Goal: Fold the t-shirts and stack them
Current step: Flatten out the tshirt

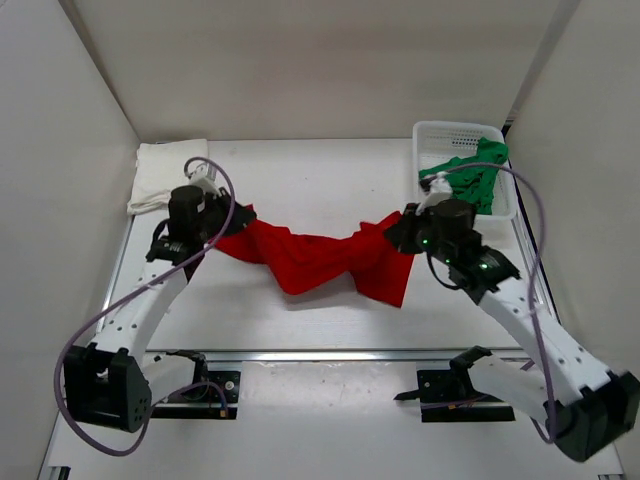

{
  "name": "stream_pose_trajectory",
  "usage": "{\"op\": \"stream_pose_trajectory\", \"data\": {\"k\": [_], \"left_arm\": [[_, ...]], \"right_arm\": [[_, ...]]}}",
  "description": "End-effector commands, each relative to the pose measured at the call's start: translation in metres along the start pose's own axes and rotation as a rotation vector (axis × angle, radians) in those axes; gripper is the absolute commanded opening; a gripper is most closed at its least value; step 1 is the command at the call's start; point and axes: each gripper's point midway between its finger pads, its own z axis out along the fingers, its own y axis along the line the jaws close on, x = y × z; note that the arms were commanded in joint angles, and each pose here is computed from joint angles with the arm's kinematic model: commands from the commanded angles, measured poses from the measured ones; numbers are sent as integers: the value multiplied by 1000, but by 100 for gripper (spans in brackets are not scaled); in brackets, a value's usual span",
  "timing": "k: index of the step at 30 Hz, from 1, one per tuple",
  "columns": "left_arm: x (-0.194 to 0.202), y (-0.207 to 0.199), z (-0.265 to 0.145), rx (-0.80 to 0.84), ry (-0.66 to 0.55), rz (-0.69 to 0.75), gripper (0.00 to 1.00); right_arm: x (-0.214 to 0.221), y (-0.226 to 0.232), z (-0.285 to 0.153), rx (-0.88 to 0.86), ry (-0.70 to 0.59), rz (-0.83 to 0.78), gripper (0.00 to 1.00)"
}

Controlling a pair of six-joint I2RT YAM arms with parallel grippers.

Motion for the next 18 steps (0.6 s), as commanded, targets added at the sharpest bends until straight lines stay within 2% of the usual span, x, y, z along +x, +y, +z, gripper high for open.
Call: {"op": "stream_pose_trajectory", "data": {"k": [1,3,4,6,7,9,12,13,14,15,18], "left_arm": [[-17,-20,-6,2,39,88,0],[-60,-46,-30,98,-39,68,0],[-69,-49,-38,96,-56,69,0],[-120,-72,-73,129,-167,97,0],[-128,-80,-82,150,-175,88,0],[-175,-86,-125,222,-299,62,0],[-214,-100,-158,245,-406,46,0],[-222,-105,-165,264,-425,40,0],[-229,-109,-170,290,-444,12,0],[-236,-108,-177,301,-458,9,0],[-252,-102,-175,281,-481,-14,0]], "right_arm": [[-52,-24,-52,191,-166,61,0],[-70,-29,-84,233,-224,61,0],[-91,-23,-99,229,-281,56,0],[-111,-12,-124,223,-339,43,0],[-131,4,-140,195,-394,22,0],[-159,16,-163,221,-469,-7,0],[-224,55,-214,201,-618,-71,0],[-229,63,-203,212,-599,-92,0],[-246,81,-219,174,-644,-120,0],[-265,84,-219,220,-674,-146,0],[-290,110,-192,163,-646,-204,0]]}}
